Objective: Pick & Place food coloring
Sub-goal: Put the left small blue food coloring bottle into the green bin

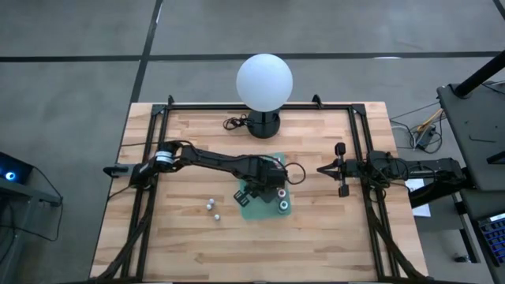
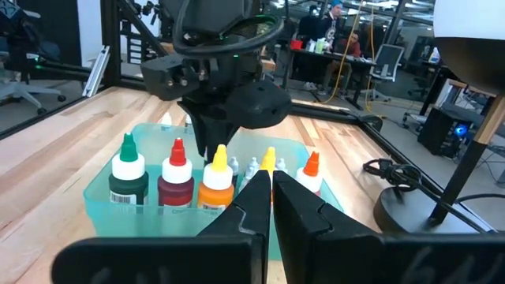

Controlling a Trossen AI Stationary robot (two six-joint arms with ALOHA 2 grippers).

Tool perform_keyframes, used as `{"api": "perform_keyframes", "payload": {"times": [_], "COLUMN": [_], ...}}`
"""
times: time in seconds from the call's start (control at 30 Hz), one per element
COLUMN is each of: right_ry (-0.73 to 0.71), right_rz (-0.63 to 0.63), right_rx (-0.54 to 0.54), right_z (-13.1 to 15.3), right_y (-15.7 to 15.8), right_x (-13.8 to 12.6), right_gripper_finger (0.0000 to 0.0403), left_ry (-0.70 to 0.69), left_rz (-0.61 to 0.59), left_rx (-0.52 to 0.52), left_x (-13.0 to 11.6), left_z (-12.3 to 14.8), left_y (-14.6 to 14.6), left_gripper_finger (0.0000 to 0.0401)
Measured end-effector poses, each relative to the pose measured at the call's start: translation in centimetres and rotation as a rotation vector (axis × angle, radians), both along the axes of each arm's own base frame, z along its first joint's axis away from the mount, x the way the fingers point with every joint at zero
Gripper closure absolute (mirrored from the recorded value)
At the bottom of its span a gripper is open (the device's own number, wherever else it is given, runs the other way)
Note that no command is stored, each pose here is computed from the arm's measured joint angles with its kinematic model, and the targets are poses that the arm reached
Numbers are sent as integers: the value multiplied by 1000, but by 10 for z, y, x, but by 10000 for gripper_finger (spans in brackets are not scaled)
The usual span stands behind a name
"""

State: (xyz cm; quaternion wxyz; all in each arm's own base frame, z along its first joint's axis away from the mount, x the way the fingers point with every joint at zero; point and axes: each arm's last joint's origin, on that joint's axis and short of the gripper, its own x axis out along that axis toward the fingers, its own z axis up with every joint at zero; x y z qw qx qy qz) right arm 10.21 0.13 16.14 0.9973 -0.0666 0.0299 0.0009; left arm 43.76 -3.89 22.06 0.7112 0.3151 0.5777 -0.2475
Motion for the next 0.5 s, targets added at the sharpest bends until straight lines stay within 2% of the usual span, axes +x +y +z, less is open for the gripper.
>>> {"api": "perform_keyframes", "payload": {"times": [0.4,0.5], "right_ry": [0,0], "right_rz": [0,0], "right_rx": [-1,-2], "right_z": [0,0], "right_y": [0,0], "right_x": [0,0], "right_gripper_finger": [394,394], "left_ry": [20,-9], "left_rz": [3,3], "left_rx": [-17,-26], "left_x": [-3,-1], "left_z": [-17,-18], "left_y": [-3,-4], "left_gripper_finger": [359,359]}}
